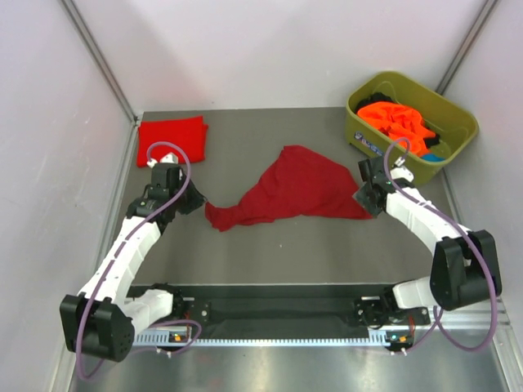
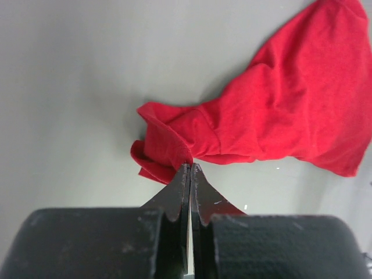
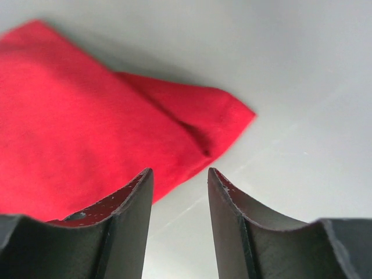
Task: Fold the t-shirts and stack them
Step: Flatten the tshirt out
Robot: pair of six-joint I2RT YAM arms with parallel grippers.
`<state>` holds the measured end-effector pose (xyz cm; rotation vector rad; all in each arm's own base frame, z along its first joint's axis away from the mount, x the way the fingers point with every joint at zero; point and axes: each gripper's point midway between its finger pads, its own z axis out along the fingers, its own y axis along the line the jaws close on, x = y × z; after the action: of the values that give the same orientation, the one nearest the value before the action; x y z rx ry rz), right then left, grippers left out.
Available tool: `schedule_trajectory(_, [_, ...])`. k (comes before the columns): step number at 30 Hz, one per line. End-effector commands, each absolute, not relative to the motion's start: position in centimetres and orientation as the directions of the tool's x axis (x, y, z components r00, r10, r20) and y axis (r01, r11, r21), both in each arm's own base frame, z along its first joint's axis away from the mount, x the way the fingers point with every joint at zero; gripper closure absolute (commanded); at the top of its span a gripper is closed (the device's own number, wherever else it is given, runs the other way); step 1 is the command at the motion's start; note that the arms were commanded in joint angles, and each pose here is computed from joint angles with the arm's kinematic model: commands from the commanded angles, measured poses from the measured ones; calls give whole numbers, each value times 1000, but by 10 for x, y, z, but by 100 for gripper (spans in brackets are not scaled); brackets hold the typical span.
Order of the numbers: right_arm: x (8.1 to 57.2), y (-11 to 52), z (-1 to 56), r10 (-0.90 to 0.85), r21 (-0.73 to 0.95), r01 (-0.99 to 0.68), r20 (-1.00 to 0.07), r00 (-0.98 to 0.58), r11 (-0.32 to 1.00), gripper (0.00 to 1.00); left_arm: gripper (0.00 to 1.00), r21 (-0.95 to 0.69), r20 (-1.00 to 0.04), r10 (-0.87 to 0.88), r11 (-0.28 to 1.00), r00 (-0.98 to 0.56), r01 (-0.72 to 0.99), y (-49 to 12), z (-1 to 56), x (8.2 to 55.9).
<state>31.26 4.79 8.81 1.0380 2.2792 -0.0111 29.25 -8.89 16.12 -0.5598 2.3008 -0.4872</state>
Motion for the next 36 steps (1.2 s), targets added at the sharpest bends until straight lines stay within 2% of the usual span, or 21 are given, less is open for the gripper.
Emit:
schedule_trajectory(1, [318,49,80,760,305,738,-501,-414,602,58,100,-548,-567,-537,812,-624,-201,-97,176,301])
schedule_trajectory(10, [314,50,56,796,295,779,-463,-389,553,59,100,-550,-553,-535,810,-639,-202,-99,169,301])
schedule_trajectory(19, [302,45,48,823,302,809,-451,-345,505,56,100,-561,-543,-540,803,-643,-201,-102,166,301])
schedule_trajectory(34, [308,40,38,846,385,803,-467,-256,455,73,100,-555,-537,-544,803,-644,-216,-101,157,305])
schedule_trajectory(36, [309,38,41,840,383,800,-478,-256,462,81,100,-553,-539,-548,803,-640,-222,-100,156,306])
